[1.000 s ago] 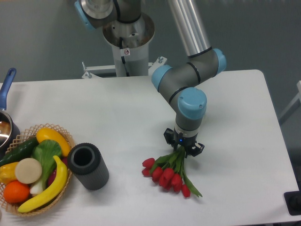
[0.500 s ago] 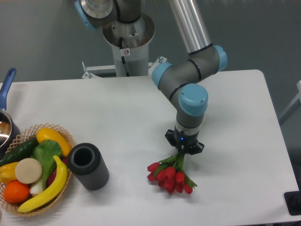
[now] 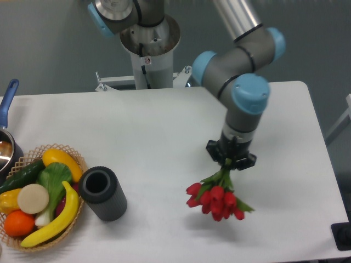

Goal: Pick up the flowers from the table
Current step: 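Lift the red tulip bunch up off the table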

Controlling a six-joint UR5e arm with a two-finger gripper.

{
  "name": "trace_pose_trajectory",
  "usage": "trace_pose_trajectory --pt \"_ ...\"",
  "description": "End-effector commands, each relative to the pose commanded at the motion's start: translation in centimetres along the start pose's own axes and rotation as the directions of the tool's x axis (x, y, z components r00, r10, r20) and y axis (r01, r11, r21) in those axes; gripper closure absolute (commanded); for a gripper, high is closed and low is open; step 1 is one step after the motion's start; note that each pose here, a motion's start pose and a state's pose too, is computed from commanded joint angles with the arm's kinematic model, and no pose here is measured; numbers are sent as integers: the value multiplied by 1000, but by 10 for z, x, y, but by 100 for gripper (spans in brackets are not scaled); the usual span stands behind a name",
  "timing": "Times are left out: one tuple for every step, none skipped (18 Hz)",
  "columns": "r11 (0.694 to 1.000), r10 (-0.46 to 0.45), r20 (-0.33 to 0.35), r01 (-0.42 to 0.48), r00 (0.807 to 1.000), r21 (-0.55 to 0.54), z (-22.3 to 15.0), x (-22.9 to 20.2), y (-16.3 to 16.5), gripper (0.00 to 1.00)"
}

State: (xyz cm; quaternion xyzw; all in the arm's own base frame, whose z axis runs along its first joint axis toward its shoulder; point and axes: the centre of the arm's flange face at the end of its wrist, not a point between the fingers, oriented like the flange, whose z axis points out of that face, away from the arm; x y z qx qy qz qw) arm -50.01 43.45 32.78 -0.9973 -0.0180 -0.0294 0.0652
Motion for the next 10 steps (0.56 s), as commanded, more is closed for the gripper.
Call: trace_pose_trajectory --pt "1000 31 0 -31 1000 0 -3 -3 -1 100" --pt "998 63 1 -63 998 -1 -3 -3 -1 100" --pt "996 89 3 -89 996 -2 -4 -2 -1 100" --pt "994 109 9 -109 994 -8 -6 -3 0 100" --pt "992 125 21 -124 992 -33 -10 -5 1 100" --pt "989 136 17 -135 991 -56 -12 -6 3 100" --pt "987 147 12 -146 989 -61 -17 -9 3 100" --pt "985 162 5 -161 987 -64 -22 -10 1 100" --pt "983 174 -4 -174 985 -67 -24 -10 1 100" --pt "981 181 -9 -181 983 -70 -25 -10 1 100"
